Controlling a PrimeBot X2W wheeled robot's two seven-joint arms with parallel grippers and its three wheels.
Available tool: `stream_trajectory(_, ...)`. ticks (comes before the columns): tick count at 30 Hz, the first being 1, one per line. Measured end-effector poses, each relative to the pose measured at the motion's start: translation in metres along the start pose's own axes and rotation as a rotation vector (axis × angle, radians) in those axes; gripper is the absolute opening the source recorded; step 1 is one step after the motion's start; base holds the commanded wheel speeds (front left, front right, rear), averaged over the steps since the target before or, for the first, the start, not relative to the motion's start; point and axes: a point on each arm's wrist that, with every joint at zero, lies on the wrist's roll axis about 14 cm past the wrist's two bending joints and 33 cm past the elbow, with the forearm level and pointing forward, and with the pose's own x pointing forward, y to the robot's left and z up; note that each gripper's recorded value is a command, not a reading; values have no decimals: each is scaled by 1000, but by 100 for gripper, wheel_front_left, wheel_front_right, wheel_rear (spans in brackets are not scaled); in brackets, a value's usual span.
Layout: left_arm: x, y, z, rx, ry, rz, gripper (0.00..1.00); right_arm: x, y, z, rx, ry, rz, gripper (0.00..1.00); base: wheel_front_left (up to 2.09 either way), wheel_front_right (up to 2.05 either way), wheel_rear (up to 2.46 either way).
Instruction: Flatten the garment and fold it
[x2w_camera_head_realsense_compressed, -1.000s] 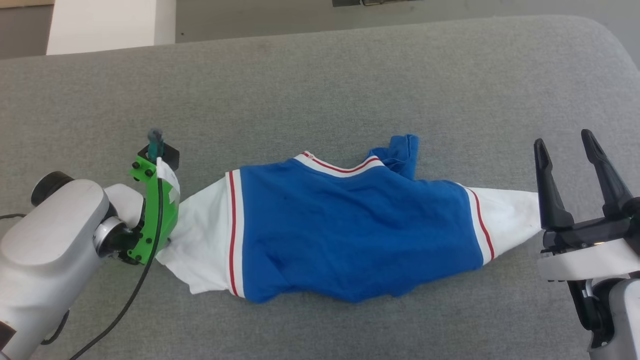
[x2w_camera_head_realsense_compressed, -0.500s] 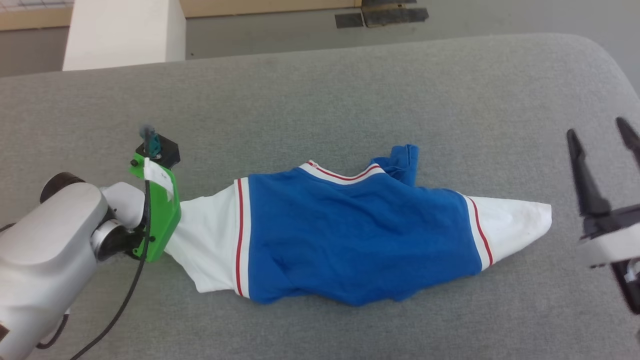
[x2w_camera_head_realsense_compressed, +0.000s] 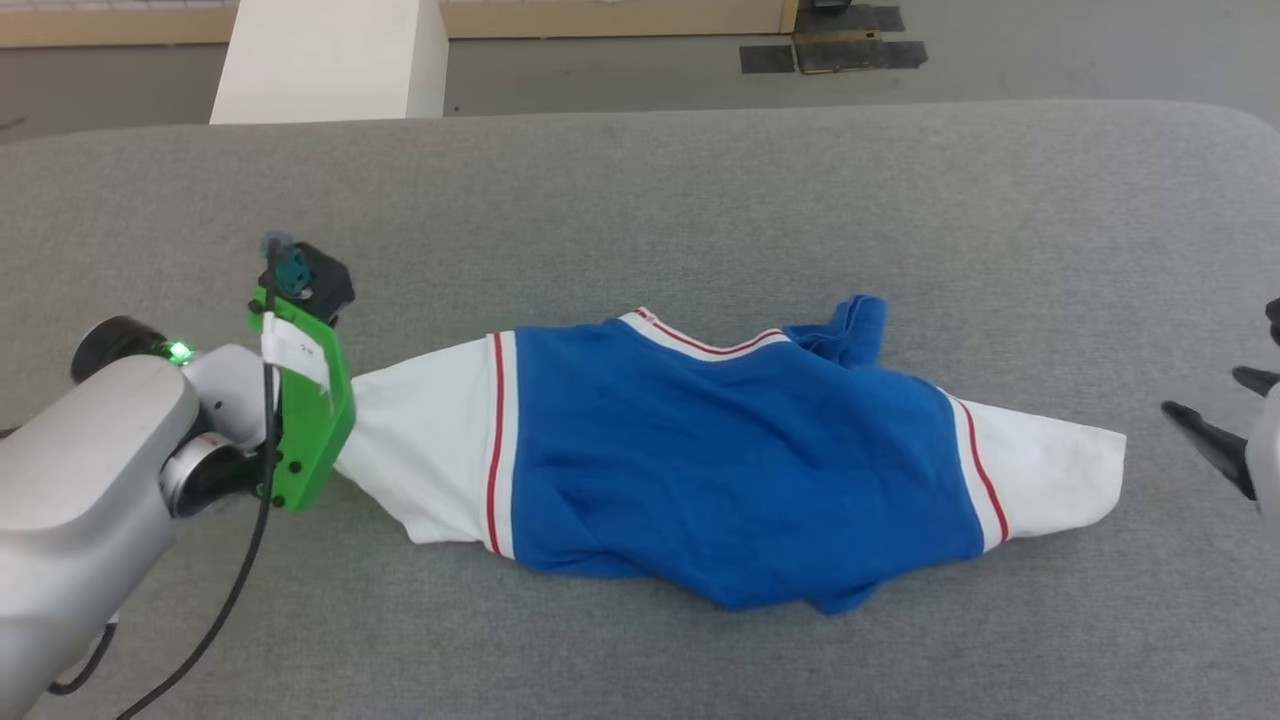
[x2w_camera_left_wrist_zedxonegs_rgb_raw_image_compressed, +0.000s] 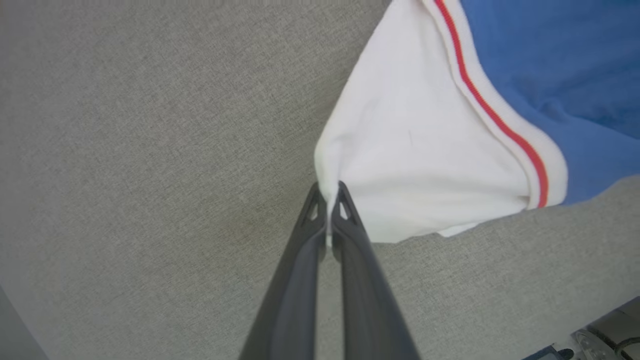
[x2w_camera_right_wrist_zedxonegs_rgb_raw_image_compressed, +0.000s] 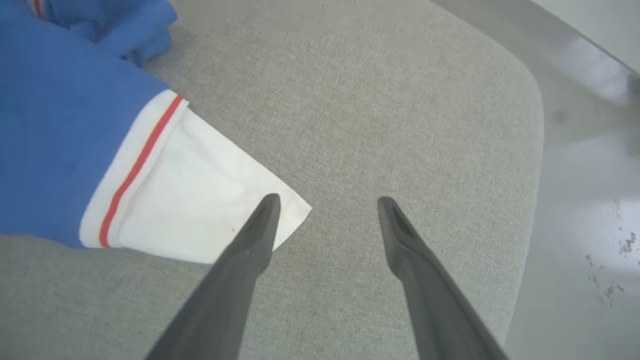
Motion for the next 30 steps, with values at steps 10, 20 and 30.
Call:
stream_trajectory(10,16,-1,11,1,-13,-27,0,43,12,-35,19,331,90,100,0,0,0)
stream_trajectory(20,33,5,-3,-29,20,-32,0,91,47,-66,29,431,173,100,0,0,0)
stream_trajectory(30,29,8,-7,-48,4,-17,0,92,50,-52,-25,302,174,0,0,0,0)
